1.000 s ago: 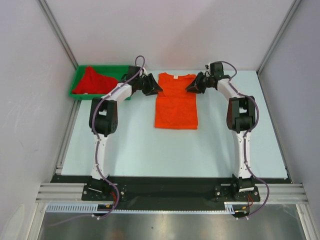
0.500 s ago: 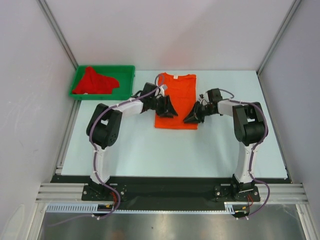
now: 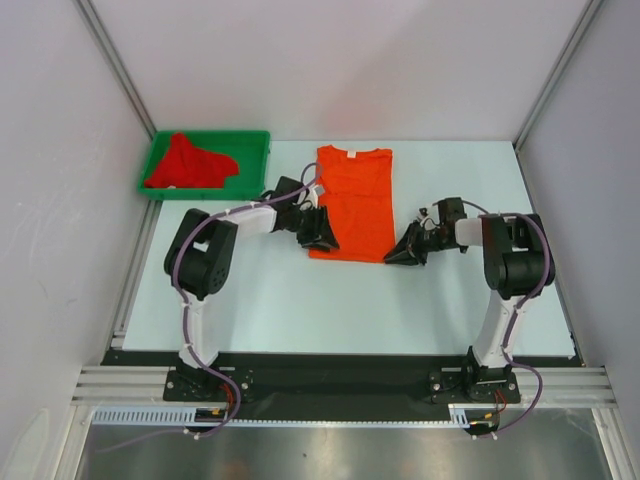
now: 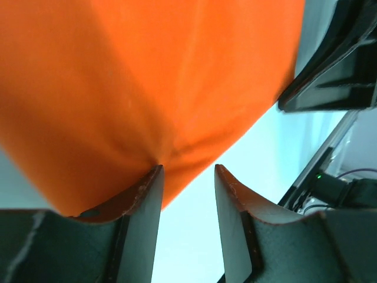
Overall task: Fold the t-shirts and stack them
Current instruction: Fold the tshirt
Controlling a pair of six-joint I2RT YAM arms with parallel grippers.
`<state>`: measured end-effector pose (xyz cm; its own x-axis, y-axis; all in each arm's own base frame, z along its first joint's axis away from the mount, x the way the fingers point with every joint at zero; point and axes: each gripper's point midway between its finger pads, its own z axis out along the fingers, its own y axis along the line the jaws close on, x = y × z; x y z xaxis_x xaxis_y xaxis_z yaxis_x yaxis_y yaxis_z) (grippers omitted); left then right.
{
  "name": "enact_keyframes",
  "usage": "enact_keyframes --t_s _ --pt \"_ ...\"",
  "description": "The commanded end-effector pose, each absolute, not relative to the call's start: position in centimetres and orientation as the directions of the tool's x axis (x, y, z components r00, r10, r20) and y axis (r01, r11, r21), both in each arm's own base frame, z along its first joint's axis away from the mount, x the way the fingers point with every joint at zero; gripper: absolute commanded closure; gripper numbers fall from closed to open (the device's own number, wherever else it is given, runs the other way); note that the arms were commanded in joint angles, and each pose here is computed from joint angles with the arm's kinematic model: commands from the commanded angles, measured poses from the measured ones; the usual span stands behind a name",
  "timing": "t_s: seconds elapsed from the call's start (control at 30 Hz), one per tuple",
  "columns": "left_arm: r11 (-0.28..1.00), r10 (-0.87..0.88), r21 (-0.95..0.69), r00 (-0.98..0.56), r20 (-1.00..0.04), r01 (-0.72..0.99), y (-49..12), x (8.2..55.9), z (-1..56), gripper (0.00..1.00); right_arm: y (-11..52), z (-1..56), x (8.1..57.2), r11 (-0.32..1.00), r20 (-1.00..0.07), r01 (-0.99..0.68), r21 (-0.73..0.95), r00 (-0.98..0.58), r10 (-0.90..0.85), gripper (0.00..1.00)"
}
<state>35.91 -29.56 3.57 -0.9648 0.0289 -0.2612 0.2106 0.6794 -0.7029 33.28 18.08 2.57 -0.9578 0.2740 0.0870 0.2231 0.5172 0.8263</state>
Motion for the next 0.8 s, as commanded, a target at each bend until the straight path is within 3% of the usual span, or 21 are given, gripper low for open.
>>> enact_keyframes --t_s 0.0,0.17,0.33,0.5,0.63,0.77 --pt "0.688 0.067 -0.652 -0.923 -0.379 0.318 -28.2 36.0 7.7 0.54 17.4 5.8 34.0 0.552 -0.03 0.13 0.824 -0.962 0.271 0.81" --pt "0.63 -0.005 -0.714 -0.918 -0.398 0.306 -29.9 37.6 10.4 0.54 19.0 8.3 36.9 0.52 -0.068 0.083 0.85 -0.962 0.264 0.8" --pt "0.628 -0.074 -0.759 -0.958 -0.278 0.172 -29.2 36.9 6.0 0.55 20.1 5.7 37.8 0.51 -0.024 0.117 0.852 -0.965 0.262 0.8" --pt "0.676 -0.074 -0.726 -0.969 -0.234 0.123 -26.3 34.8 2.0 0.55 18.5 2.9 36.2 0.523 0.015 0.164 0.836 -0.961 0.278 0.8" --pt "0.705 -0.07 -0.7 -0.971 -0.23 0.115 -24.1 33.3 1.1 0.55 16.1 1.5 35.1 0.528 0.044 0.215 0.822 -0.948 0.316 0.8" --pt "0.7 -0.034 -0.691 -0.959 -0.283 0.179 -23.7 32.9 3.2 0.55 15.4 3.6 35.4 0.53 0.01 0.189 0.827 -0.947 0.322 0.8"
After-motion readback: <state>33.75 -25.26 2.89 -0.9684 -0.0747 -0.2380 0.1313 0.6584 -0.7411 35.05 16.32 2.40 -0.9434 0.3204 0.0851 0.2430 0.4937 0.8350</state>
